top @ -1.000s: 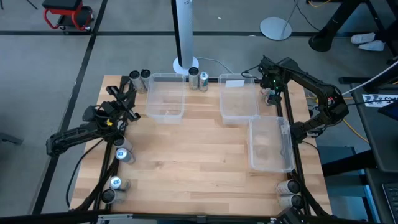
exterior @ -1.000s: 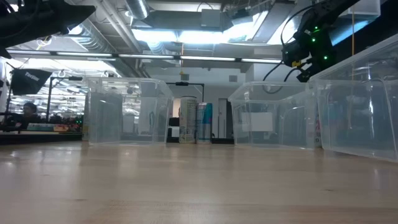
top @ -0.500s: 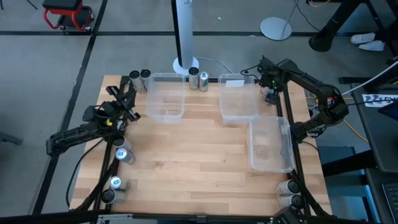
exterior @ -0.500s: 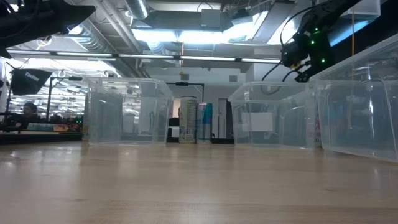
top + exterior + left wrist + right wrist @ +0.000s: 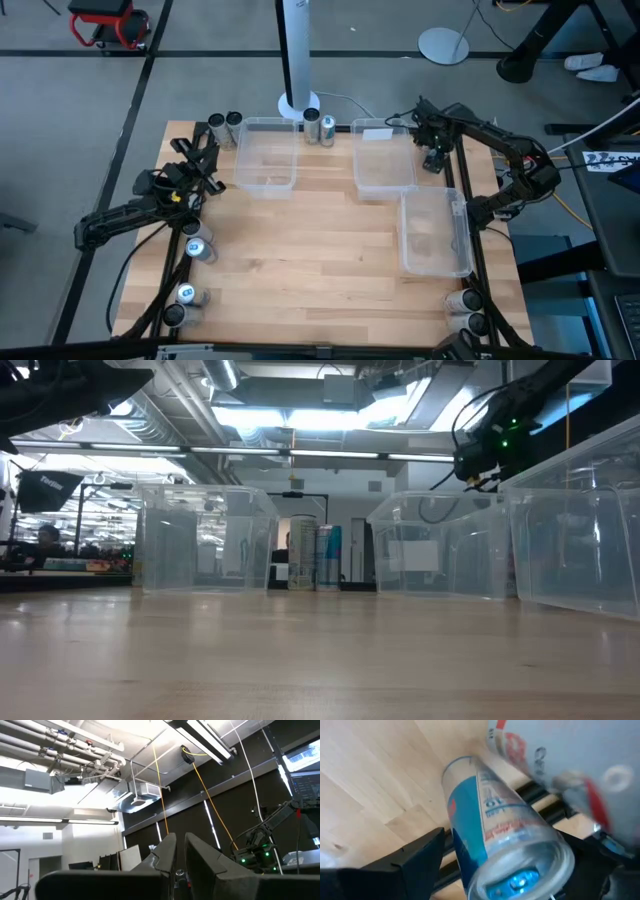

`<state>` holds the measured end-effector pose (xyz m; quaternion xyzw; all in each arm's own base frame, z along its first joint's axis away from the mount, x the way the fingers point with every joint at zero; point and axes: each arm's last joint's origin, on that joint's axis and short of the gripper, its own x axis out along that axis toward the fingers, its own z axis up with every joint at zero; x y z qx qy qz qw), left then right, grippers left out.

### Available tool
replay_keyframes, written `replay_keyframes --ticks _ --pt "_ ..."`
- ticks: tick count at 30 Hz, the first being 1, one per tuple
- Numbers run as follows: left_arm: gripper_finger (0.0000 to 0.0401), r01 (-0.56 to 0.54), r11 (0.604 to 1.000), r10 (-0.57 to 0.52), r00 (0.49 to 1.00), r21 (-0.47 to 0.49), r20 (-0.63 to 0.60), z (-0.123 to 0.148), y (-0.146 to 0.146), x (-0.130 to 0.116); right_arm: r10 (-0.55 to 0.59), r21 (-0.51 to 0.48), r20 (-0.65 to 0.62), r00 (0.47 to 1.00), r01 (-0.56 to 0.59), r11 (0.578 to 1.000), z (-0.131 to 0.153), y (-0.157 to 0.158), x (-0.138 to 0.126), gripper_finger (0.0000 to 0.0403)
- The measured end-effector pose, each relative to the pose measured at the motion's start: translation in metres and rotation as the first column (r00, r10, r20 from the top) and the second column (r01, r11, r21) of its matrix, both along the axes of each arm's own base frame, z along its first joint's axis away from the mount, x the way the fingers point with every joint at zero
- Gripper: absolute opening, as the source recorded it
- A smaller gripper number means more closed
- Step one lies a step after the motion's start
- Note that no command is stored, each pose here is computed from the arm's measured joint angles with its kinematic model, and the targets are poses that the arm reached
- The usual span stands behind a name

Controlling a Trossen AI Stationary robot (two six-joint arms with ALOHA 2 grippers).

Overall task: Sort soda cans
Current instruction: Put the blue soda can into the top right transparent bin

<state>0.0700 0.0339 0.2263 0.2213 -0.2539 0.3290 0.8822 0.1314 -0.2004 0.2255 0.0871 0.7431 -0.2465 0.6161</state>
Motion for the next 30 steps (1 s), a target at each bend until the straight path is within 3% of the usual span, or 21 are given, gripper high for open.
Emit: replay_keyframes --ticks 5,15,23,30 --pt "0.0031 0.003 1.0 -0.003 1.0 -0.004 0.002 0.0 0.0 0.0 0.032 0.02 0.074 0.997 -0.033 0.999 -0.009 0.0 0.002 0.0335" --pt "0.0031 0.015 1.0 -0.015 1.0 -0.017 0.012 0.0 0.0 0.0 0.08 0.054 0.046 0.996 -0.082 0.995 -0.018 0.005 -0.001 0.033" --pt "0.0031 0.016 1.0 -0.016 1.0 -0.018 0.011 0.0 0.0 0.0 0.112 0.062 0.027 0.993 -0.113 0.992 -0.018 0.005 -0.002 0.0231" --pt "0.0031 0.015 1.0 -0.015 1.0 -0.017 0.012 0.0 0.0 0.0 0.142 0.069 0.036 0.989 -0.145 0.987 -0.015 0.009 -0.004 0.0224"
